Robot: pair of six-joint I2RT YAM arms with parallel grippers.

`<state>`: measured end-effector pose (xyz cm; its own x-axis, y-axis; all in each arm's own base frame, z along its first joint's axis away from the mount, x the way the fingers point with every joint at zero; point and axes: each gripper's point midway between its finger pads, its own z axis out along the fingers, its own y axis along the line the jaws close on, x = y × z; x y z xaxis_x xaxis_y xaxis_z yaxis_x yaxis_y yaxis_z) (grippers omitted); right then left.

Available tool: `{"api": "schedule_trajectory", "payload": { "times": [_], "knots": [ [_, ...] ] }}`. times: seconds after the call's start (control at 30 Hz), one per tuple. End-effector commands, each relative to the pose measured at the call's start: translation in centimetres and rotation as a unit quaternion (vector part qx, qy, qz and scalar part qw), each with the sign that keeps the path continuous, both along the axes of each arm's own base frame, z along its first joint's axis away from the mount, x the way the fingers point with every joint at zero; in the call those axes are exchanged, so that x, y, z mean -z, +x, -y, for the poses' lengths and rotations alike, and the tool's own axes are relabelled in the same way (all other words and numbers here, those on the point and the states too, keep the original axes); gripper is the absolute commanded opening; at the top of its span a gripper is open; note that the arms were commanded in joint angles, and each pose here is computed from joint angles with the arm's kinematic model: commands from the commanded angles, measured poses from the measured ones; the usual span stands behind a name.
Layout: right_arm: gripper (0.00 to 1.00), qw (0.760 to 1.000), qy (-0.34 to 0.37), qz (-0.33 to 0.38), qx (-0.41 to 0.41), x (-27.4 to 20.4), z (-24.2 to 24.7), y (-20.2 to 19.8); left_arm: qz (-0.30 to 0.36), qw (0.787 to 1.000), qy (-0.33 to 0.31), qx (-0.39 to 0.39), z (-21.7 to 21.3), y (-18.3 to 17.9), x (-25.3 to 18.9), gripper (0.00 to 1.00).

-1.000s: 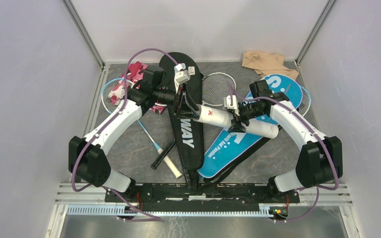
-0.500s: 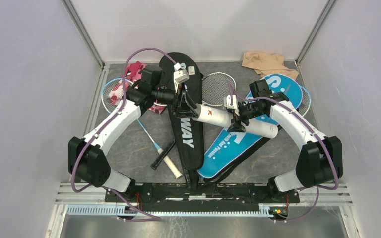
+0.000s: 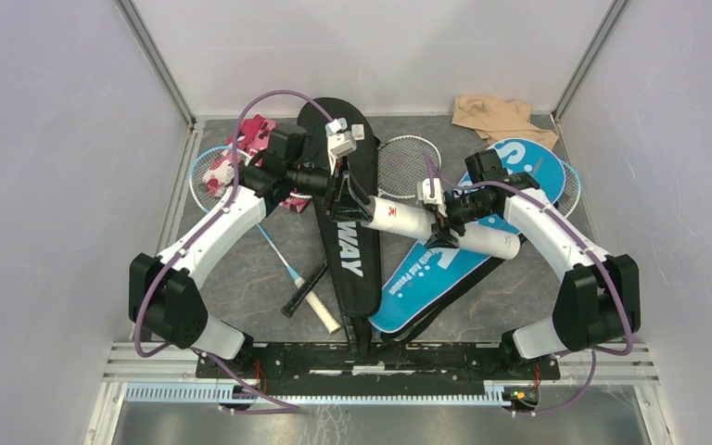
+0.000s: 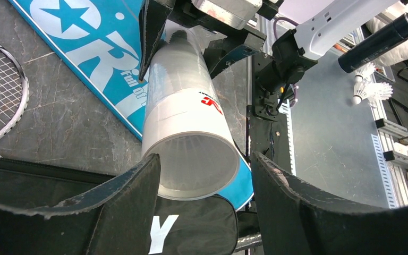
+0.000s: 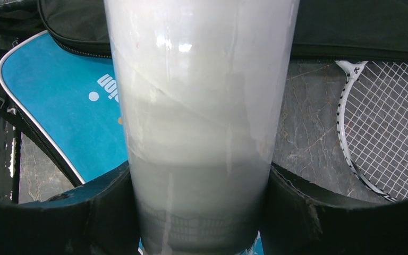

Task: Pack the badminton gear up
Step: Close the lid on the shuttle tube, then place the shuttle tube at the center of the board.

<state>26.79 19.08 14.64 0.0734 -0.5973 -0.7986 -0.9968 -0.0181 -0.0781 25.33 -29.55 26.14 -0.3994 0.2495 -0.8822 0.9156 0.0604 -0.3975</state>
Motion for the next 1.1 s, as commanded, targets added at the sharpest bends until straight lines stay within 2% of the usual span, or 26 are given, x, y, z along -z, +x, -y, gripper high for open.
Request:
{"api": "schedule_trajectory", "payload": {
  "times": [0.0,0.23,0.47,0.57,0.63,0.7,0.83,0.93,1.07],
  "knots": [
    [0.05,0.995,0.07,0.058,-0.034,-4.0,-2.6,0.5,0.014,1.0,-0.003,0.019,0.7,-0.4,0.4,0.7],
    [0.05,0.997,0.053,0.054,0.017,-3.7,-2.1,2.3,0.05,0.998,0.015,0.023,-0.7,-1.1,0.4,0.71],
    [0.05,0.997,0.064,0.035,0.028,-4.2,-2.5,2.8,0.041,0.998,0.009,0.037,-0.5,-1.3,0.4,0.73],
    [0.05,0.995,0.045,0.036,0.075,-4.0,-1.8,4.0,0.063,0.998,0.02,0.022,-0.9,-0.6,-0.2,0.74],
    [0.05,0.992,0.028,0.04,0.112,-3.8,-0.7,4.9,0.092,0.995,0.034,-0.019,-1.8,1.2,-1.0,0.75],
    [0.05,0.988,0.018,0.042,0.145,-3.8,0.4,5.7,0.12,0.988,0.044,-0.084,-3.2,3.8,-2.2,0.81],
    [0.05,0.977,0.003,0.033,0.209,-3.8,2.7,6.8,0.15,0.962,0.033,-0.227,-7.2,8.9,-5.8,0.99],
    [0.05,0.965,-0.012,0.029,0.26,-3.3,4.9,7.4,0.164,0.934,0.033,-0.315,-9.8,11.7,-7.9,1.0],
    [0.06,0.94,-0.017,0.006,0.34,-2.9,9.0,8.0,0.159,0.903,0.055,-0.396,-12.0,14.5,-8.0,1.0]
  ]
}}
